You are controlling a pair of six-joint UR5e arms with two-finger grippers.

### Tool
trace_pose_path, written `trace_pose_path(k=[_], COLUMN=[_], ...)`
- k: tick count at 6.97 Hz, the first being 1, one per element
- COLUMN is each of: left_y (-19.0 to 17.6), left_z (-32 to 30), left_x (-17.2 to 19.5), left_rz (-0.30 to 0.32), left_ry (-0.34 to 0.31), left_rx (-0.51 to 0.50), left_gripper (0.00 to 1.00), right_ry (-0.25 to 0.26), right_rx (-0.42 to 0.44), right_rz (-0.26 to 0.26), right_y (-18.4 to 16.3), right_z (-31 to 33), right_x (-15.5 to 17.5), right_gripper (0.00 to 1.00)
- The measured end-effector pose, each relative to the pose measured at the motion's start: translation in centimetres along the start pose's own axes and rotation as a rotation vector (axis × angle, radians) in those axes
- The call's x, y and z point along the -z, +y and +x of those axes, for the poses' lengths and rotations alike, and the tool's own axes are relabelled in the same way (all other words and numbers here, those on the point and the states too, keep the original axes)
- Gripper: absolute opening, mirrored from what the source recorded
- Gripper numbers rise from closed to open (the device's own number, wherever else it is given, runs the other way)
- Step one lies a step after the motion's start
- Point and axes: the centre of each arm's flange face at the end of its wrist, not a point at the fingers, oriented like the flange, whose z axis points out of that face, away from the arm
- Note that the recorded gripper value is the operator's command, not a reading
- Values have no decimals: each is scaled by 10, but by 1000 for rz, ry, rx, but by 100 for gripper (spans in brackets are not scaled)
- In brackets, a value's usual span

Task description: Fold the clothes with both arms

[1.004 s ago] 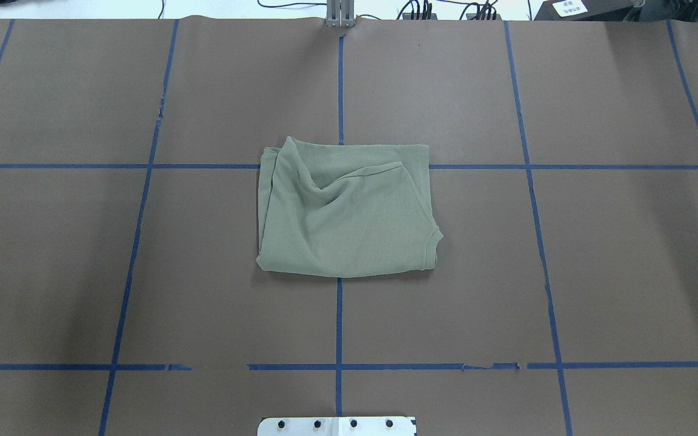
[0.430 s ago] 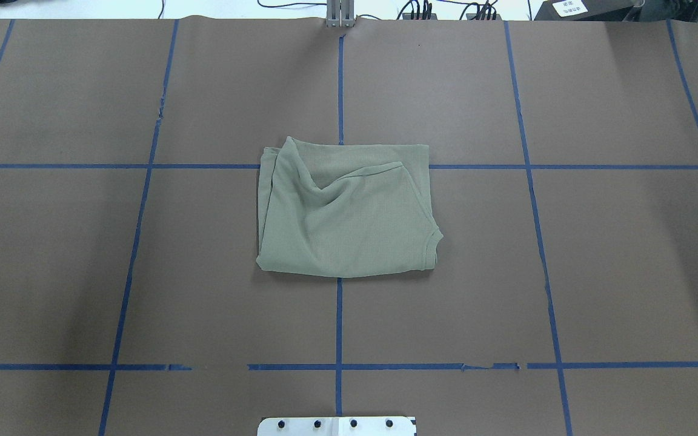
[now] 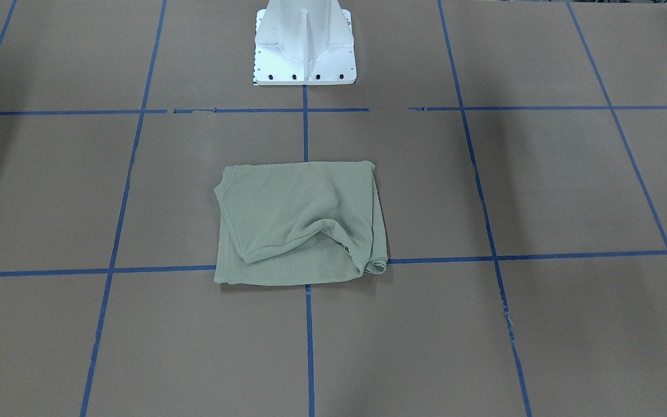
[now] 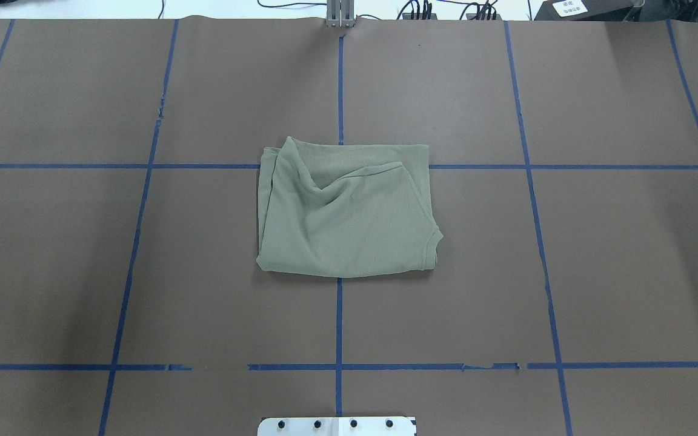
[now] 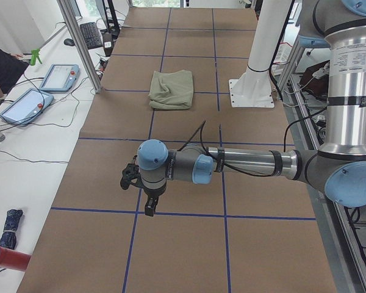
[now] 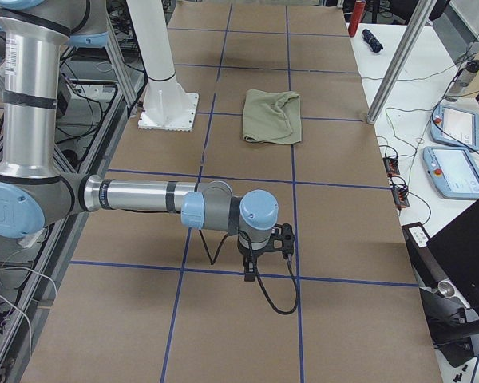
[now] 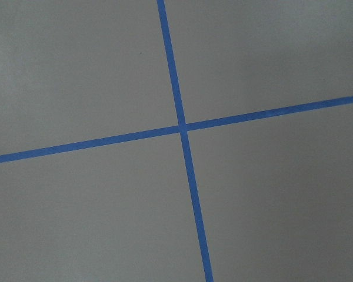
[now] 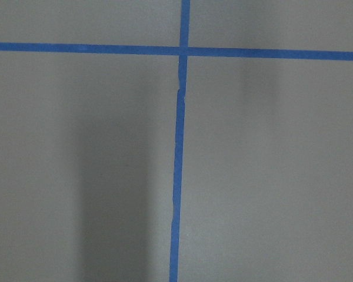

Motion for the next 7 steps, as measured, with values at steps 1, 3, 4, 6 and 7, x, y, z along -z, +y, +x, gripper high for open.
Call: trace_pose_path(k=[1,3,4,6,7], left_y=[-1,-3,-3,-3,-4], left_z=[0,3,3,4,4], left_x=[1,4,4,4,4], left_rz=[1,8,8,8,8], left_ry=[-2,-3,-3,-2,-2], left_rx=[72,198,217,224,224], left_gripper=[100,100,100,100,100], right_ry=[-1,-1,-1,-1,-1], right_rx=[-3,-4,-3,-1,0], right_rz=[1,1,2,4,5], right_y=[1,2,1,1,1], right_z=[1,1,1,0,0], right_x=[0,0,1,2,2], right_gripper=[100,100,100,100,100])
